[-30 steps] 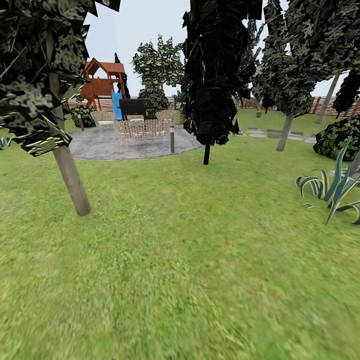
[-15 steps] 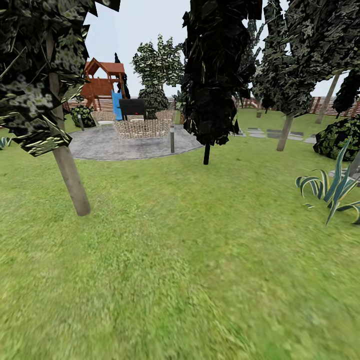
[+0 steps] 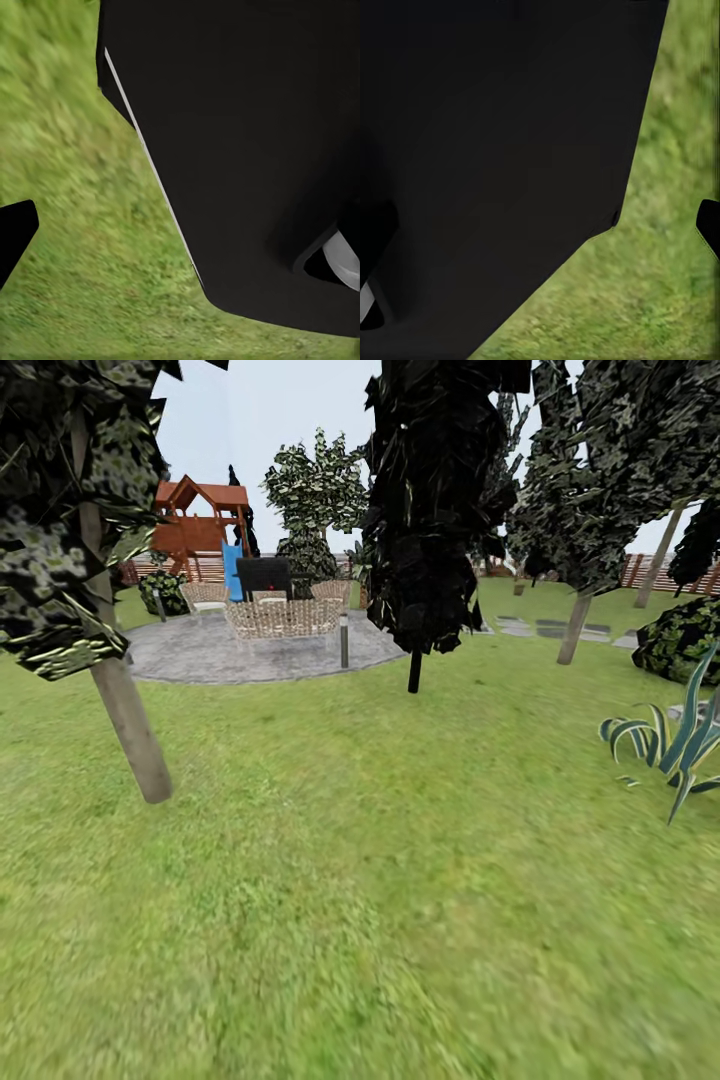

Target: Take the three Easter eggs out of the wicker basket on the lawn in the garden, then place them on the lawn next to a single tree (choose any tree) so that all three eggs are next to the same tree and none are left in the basket.

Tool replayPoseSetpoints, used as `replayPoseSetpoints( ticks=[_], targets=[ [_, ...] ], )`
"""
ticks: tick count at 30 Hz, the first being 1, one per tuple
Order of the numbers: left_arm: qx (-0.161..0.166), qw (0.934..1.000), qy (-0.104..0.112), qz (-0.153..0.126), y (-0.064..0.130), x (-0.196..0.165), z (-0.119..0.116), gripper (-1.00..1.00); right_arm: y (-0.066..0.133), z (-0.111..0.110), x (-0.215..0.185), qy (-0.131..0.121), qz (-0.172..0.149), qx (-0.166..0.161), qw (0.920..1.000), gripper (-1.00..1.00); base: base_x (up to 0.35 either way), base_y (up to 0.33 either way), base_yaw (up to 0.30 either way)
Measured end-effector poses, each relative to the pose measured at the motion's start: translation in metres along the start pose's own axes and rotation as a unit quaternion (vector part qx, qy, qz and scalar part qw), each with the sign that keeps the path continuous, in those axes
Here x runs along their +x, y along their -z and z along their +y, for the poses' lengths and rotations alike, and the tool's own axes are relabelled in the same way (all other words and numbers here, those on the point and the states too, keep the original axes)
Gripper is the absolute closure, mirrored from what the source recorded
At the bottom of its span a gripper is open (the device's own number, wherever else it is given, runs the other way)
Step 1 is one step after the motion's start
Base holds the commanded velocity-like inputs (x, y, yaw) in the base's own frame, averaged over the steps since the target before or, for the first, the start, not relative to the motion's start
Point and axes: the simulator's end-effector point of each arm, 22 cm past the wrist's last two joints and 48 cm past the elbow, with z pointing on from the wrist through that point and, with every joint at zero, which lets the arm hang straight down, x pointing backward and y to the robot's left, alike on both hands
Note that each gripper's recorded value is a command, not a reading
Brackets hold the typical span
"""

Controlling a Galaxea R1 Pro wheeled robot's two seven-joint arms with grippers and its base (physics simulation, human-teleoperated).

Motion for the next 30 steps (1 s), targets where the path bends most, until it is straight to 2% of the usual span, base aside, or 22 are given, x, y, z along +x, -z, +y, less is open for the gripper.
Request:
replayPoseSetpoints(
  ticks=[21, 30],
  targets=[
    [-0.001, 1.0000, 0.000, -0.001, 0.0000, -0.0005, 0.0003, -1.00, 0.0000, 0.0000, -0.0005, 0.000, 0.000, 0.000, 1.0000, -1.00, 0.332, -0.085, -0.006],
    [-0.001, 1.0000, 0.000, -0.001, 0.0000, -0.0006, 0.0003, -1.00, 0.0000, 0.0002, -0.0002, 0.001, 0.000, -0.001, 1.0000, -1.00, 0.332, -0.087, -0.252]
  ],
)
